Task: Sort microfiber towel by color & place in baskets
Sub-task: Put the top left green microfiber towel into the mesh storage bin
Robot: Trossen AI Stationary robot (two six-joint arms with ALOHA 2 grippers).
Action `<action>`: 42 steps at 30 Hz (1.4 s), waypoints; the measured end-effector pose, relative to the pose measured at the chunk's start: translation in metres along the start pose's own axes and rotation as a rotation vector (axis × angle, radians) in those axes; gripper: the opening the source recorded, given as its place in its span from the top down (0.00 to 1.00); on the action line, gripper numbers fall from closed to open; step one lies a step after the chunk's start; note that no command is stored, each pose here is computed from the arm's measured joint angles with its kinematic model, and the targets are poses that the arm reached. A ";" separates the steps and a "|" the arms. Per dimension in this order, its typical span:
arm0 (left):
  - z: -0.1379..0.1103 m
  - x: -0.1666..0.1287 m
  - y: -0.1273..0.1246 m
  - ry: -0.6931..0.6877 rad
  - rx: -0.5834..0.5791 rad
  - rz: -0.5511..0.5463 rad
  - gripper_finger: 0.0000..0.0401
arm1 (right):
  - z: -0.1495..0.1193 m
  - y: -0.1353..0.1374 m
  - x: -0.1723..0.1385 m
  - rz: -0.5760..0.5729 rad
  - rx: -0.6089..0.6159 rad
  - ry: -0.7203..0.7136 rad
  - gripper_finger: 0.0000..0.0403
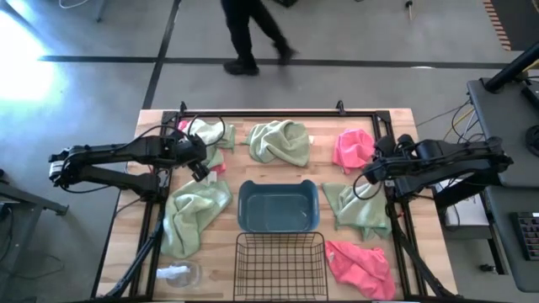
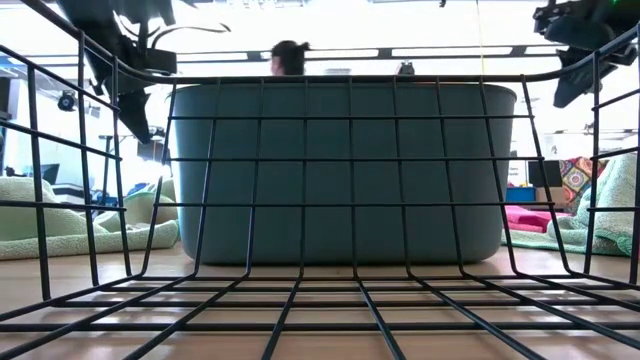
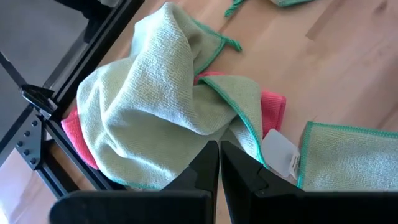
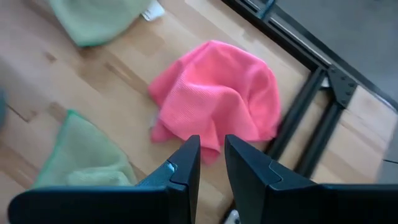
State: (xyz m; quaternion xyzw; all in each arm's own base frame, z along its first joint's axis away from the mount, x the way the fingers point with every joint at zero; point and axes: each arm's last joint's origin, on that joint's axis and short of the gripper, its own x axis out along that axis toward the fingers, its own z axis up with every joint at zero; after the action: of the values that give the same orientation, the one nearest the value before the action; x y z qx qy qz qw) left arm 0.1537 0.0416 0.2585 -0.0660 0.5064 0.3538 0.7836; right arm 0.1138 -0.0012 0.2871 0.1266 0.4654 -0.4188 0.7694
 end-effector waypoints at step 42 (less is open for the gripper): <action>0.011 -0.002 0.003 -0.122 -0.102 0.004 0.74 | 0.005 0.010 0.003 0.023 -0.065 -0.016 0.83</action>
State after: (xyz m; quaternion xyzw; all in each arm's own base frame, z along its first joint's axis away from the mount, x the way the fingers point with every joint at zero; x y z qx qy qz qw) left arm 0.1603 0.0480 0.2660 -0.0830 0.4394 0.3841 0.8078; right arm 0.1249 0.0004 0.2857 0.1035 0.4711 -0.3956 0.7815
